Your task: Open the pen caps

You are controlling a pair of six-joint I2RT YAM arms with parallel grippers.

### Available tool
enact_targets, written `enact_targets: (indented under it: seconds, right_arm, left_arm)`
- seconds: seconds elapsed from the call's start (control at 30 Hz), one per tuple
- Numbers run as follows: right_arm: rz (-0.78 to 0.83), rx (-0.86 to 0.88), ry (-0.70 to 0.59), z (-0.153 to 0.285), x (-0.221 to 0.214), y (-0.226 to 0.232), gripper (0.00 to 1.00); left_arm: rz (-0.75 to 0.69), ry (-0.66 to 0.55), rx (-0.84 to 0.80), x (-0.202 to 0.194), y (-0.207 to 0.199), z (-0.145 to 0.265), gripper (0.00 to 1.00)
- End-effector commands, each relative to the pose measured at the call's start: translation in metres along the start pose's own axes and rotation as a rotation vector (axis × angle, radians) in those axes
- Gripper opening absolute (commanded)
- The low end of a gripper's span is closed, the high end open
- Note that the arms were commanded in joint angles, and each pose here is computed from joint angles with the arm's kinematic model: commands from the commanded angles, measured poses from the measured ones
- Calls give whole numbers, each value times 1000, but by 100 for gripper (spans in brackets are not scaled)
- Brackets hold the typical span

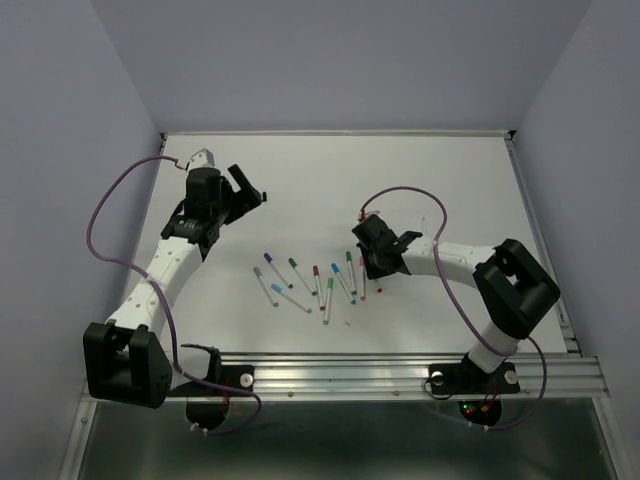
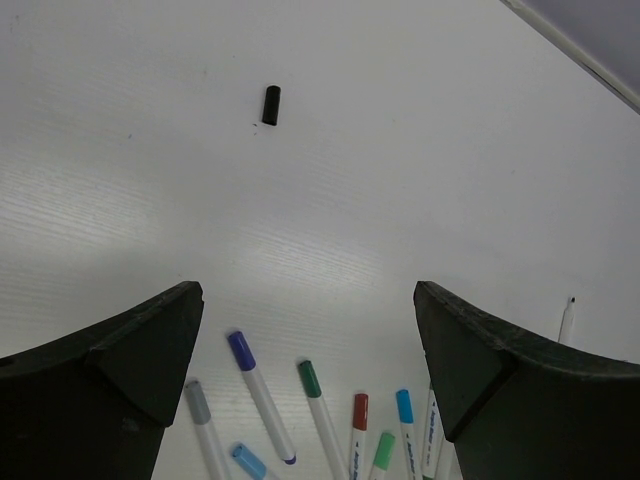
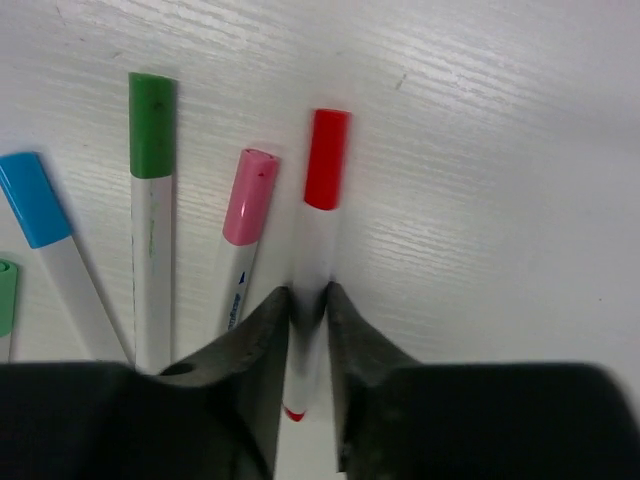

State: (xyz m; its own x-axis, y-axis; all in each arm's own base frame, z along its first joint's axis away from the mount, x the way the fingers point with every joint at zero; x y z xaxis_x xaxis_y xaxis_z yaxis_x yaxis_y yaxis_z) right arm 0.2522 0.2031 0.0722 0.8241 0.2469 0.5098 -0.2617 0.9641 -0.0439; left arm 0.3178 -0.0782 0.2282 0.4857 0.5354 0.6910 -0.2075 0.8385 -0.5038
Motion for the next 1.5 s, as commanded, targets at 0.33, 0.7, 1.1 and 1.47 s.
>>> enact_targets:
  seconds: [0.33,0.7,1.1,1.47]
  right_arm:
    - [-22,82,-249,54,39,-3,1]
    - [9,629,-494,135,80,47,1]
    - [-1,742,-589,151,107,63,1]
    - [-24,711,-652,156,120,61,1]
  left_arm:
    - [-27,80,-347,-12,-45,11,99]
    - [-48,159,-665,-49,-138,27,91]
    - [-7,230,-737,-74,-169,23,72]
    - [-2,269,-743,-83,-175,19,26]
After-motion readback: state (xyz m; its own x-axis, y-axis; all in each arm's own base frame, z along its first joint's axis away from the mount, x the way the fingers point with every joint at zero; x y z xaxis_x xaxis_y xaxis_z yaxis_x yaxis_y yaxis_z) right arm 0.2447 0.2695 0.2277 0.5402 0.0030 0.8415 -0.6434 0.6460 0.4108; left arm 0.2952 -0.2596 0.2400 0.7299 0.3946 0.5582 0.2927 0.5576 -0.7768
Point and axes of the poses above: each gripper's point midway between its finger pads, its own z axis back along the fingers, its own y axis along the line the jaws close on, x = y × z, the point moved 6 cm from there along z, back along the fingers, and after that the axes turned 2 degrees about z, right-handed, at the moved point
